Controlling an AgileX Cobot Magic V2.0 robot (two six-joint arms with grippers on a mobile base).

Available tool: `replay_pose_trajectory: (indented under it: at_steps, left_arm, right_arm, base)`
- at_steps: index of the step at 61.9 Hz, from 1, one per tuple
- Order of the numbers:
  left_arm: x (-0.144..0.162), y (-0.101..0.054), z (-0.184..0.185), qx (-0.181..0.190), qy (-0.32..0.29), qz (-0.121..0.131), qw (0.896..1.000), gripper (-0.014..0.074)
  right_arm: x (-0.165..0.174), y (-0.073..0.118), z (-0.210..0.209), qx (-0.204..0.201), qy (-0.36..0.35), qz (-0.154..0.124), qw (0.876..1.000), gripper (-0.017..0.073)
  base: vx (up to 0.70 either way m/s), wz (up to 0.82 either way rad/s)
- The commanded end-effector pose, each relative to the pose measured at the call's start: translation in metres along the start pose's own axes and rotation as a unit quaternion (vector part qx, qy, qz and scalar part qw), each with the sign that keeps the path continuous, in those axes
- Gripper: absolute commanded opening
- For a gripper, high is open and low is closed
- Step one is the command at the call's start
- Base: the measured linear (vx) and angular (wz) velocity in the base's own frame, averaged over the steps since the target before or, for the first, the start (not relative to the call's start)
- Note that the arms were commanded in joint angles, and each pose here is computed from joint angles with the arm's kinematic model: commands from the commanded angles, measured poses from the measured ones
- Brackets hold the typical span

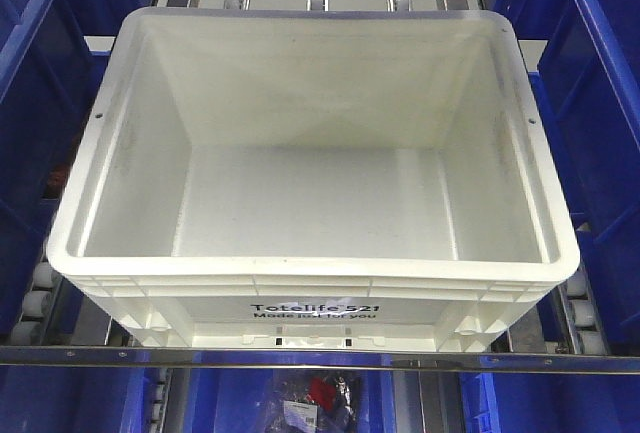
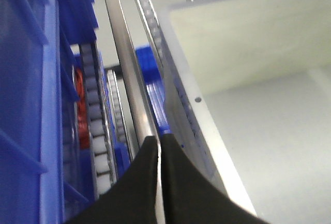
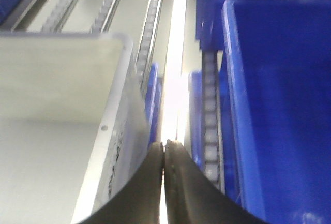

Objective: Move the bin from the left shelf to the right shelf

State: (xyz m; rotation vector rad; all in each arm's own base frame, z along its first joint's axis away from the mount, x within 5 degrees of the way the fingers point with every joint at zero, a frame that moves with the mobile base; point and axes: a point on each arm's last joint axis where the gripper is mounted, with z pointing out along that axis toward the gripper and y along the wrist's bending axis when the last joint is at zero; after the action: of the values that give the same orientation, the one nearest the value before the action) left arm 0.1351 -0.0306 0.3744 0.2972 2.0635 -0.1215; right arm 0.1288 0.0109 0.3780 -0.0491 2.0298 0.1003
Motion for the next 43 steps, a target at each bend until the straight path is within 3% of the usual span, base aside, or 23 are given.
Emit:
replay_pose_trajectory:
  at_steps: [1, 7, 10, 31, 36, 43]
  left_arm:
    - [-0.019, -0.001, 0.006, 0.009, -0.022, -0.022, 0.999, -0.0008]
    - [-0.021, -0.004, 0.018, 0.029, -0.011, -0.062, 0.998, -0.0008]
    - [-0.021, -0.005, 0.021, 0.036, -0.007, -0.070, 0.997, -0.0008]
    - [-0.022, -0.005, 0.023, 0.036, -0.008, -0.071, 0.997, 0.0004]
    - [-0.023, -0.004, 0.023, 0.035, -0.016, -0.071, 0.997, 0.0029]
    - [-0.023, -0.004, 0.024, 0.034, -0.020, -0.071, 0.997, 0.0106]
  right_arm:
    - [-0.016, 0.000, 0.010, -0.002, -0.006, 0.003, 1.000, -0.0007]
    - [-0.016, -0.001, 0.023, -0.001, 0.009, 0.004, 1.000, -0.0007]
    - [-0.017, -0.001, 0.026, 0.000, 0.009, 0.005, 1.000, -0.0007]
    - [-0.023, 0.001, 0.029, -0.012, -0.019, 0.024, 0.999, 0.0015]
    - [-0.022, 0.001, 0.029, -0.014, -0.018, 0.027, 0.999, 0.0068]
    - [-0.022, 0.001, 0.029, -0.014, -0.018, 0.027, 0.999, 0.0218]
  base:
    - [0.00, 0.00]
    - [0.00, 0.00]
    - [0.00, 0.00]
    - [0.00, 0.00]
    - [0.00, 0.00]
    - [0.00, 0.00]
